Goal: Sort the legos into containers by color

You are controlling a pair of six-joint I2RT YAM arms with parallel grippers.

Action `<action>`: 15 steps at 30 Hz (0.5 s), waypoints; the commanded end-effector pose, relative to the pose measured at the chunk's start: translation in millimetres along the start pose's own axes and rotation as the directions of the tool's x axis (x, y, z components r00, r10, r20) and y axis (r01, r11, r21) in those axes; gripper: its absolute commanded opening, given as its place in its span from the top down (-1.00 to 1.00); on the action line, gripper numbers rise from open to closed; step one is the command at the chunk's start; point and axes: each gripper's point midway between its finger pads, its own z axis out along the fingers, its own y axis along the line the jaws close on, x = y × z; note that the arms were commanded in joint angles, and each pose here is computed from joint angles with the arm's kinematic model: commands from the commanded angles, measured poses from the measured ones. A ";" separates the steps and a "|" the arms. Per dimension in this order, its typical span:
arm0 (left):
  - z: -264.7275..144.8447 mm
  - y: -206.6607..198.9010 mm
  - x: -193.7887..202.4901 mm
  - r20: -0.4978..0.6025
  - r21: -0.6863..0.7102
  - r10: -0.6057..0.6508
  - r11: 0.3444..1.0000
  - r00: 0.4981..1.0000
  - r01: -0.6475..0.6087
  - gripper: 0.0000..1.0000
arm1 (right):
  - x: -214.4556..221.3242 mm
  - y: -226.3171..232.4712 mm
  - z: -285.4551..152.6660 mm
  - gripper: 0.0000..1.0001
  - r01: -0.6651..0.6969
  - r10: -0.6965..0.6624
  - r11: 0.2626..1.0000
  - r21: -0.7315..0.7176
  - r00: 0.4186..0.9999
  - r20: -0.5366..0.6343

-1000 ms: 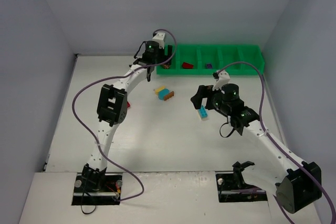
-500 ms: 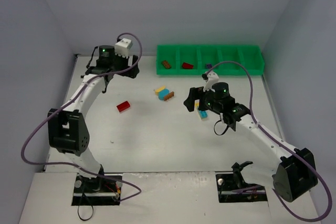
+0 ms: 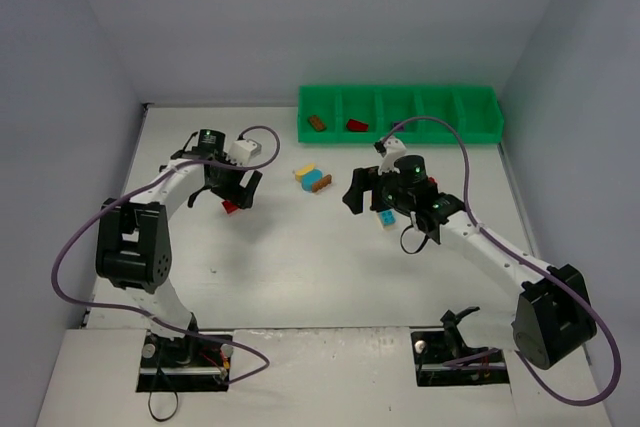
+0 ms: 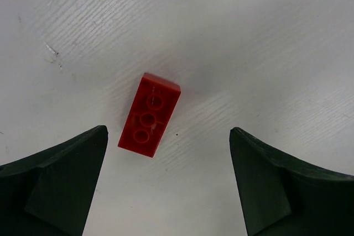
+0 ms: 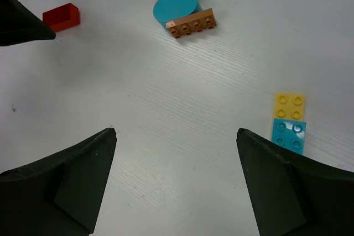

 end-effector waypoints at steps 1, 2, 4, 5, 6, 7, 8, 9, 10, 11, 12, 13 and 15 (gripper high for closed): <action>0.3 10.1 -11.3 0.026 -0.015 0.054 0.998 0.998 -0.053 -0.68 | -36.7 19.7 -0.6 -0.73 0.036 -0.029 0.997 -0.063 0.994 0.108; 3.8 8.8 -8.9 0.011 0.000 0.050 0.999 0.999 -0.050 -0.65 | -35.4 19.4 -0.6 -0.73 0.034 -0.027 0.997 -0.063 0.994 0.107; 13.6 9.0 -4.2 -0.031 0.021 0.029 0.999 0.999 -0.028 -0.56 | -35.2 19.5 -1.5 -0.73 0.033 -0.026 0.997 -0.063 0.994 0.108; 17.8 9.2 -2.1 -0.045 0.029 0.024 0.999 0.999 -0.023 -0.43 | -33.5 19.0 -1.5 -0.73 0.034 -0.027 0.997 -0.062 0.994 0.105; 20.4 11.4 -1.9 -0.054 0.027 0.020 0.999 0.998 -0.018 -0.43 | -33.2 18.9 -1.7 -0.73 0.035 -0.029 0.997 -0.062 0.994 0.105; 27.3 11.7 3.8 -0.081 0.034 0.008 0.999 0.997 -0.005 -0.43 | -33.3 18.9 -2.4 -0.73 0.037 -0.030 0.997 -0.063 0.994 0.107; 28.6 14.0 0.5 -0.077 0.032 0.004 0.999 0.997 -0.002 -0.42 | -31.6 18.4 -2.4 -0.73 0.038 -0.032 0.997 -0.062 0.994 0.104; 30.3 18.5 2.4 -0.086 0.014 -0.003 1.000 0.996 0.004 -0.41 | -31.4 19.0 -3.0 -0.73 0.039 -0.032 0.997 -0.063 0.994 0.105; 32.6 20.8 1.8 -0.082 0.006 -0.009 1.000 0.997 0.010 -0.36 | -30.7 18.7 -2.8 -0.73 0.040 -0.034 0.997 -0.063 0.994 0.104; 32.5 21.5 1.3 -0.077 0.002 -0.014 1.000 0.997 0.014 -0.33 | -30.4 18.8 -3.1 -0.73 0.039 -0.032 0.997 -0.063 0.994 0.103; 32.7 21.7 0.0 -0.068 0.000 -0.013 1.000 0.998 0.013 -0.15 | -29.8 18.6 -3.6 -0.73 0.040 -0.034 0.997 -0.063 0.994 0.104; 30.5 21.9 -3.9 -0.049 -0.004 -0.009 1.000 0.999 0.009 -0.03 | -30.3 18.5 -4.0 -0.73 0.041 -0.034 0.997 -0.062 0.994 0.105; 29.4 17.8 -4.0 -0.035 0.008 -0.009 1.000 0.999 0.009 0.42 | -31.0 18.9 -4.7 -0.73 0.040 -0.033 0.997 -0.062 0.994 0.108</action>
